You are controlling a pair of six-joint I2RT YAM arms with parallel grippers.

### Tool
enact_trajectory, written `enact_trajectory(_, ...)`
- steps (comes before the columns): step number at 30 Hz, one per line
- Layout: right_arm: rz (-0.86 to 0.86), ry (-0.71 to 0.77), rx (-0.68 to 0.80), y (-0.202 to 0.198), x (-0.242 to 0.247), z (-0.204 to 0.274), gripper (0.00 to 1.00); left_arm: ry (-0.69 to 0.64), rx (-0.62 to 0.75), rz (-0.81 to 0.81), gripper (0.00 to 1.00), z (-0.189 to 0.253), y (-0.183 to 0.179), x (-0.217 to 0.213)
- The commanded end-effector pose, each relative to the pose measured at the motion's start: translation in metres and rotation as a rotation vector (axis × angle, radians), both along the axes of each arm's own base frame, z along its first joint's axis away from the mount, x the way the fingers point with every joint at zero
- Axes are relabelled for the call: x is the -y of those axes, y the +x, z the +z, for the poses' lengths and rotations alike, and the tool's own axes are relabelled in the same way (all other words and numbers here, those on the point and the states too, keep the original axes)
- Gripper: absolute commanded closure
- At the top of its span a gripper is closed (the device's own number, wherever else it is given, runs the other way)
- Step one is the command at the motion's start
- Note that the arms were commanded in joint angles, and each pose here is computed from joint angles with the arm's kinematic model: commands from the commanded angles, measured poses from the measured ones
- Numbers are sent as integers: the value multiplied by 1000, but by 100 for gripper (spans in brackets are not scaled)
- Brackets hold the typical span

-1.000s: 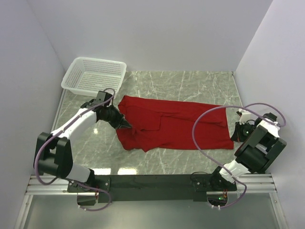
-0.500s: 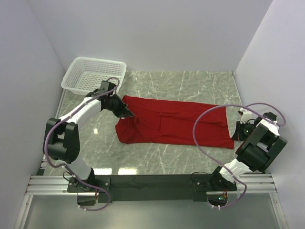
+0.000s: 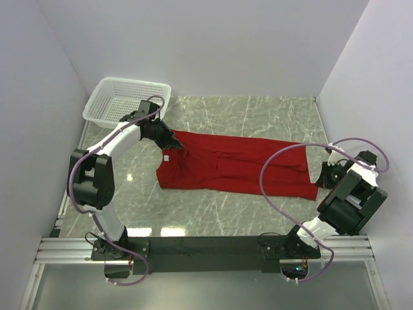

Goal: Fold and stack the t-shirts
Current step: Fold the tshirt

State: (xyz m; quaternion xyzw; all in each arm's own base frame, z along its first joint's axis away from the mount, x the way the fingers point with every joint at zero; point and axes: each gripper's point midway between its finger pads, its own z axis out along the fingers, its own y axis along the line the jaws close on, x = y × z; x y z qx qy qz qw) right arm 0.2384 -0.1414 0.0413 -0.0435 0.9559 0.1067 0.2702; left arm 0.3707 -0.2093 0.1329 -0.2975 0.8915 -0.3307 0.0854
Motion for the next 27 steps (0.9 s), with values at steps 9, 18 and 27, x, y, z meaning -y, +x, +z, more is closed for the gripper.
enact_trajectory(9, -56, -39, 42, 11, 14, -1, 100, -15, 62, -13, 99, 8, 48, 9)
enact_trajectory(18, -88, -49, 66, 15, 18, 3, 100, -7, 50, -12, 100, 0, 62, 10)
enact_trajectory(27, -92, -30, 83, 24, 13, 6, 100, -10, 59, 9, 100, 2, 72, 2)
